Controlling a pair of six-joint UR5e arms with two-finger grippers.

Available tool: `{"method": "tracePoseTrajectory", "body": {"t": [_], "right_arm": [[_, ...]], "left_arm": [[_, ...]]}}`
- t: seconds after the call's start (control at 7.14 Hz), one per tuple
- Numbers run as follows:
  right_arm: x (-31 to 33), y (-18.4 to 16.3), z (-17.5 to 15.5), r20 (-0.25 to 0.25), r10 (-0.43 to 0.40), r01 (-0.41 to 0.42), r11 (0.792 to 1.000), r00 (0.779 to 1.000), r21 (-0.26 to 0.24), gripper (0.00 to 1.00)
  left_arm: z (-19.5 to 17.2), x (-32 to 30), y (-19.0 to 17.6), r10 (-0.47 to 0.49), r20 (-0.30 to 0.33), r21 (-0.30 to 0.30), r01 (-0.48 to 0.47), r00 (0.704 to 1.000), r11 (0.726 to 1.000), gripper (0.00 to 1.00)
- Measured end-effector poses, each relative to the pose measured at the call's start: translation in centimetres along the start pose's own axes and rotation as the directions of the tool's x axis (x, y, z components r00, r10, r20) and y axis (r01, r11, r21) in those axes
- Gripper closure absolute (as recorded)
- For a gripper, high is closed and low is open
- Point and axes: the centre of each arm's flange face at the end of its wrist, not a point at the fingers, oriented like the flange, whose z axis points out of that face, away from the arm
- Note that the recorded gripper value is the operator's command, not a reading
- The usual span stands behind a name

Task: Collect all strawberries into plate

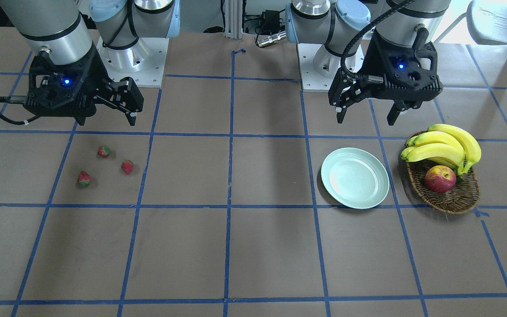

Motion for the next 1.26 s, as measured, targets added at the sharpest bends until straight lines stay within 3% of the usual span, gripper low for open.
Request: {"method": "tracePoseTrajectory", "body": {"t": [0.42, 0.98, 1.26], "right_arm": [[0.1, 0.0, 0.0, 0.001, 0.0, 0.0, 1.0, 1.0, 0.0, 0.0], [0.1, -0.1, 0.2, 0.003, 0.001, -0.001, 1.0, 1.0, -0.003, 0.0], [0.5, -0.3, 1.6, 0.004, -0.016, 0.016, 1.0, 1.0, -0.026, 0.0]], "left_arm": [[-0.9, 0.0, 0.6, -0.007, 0.005, 0.011, 0.007, 1.0, 1.0, 0.0], [-1.5, 0.0, 1.7, -0.046, -0.01, -0.02, 0.046, 0.999, 0.999, 0.0], [-1.9, -0.1, 1.7, -0.059, -0.011, -0.012, 0.059, 0.998, 0.998, 0.0]]}}
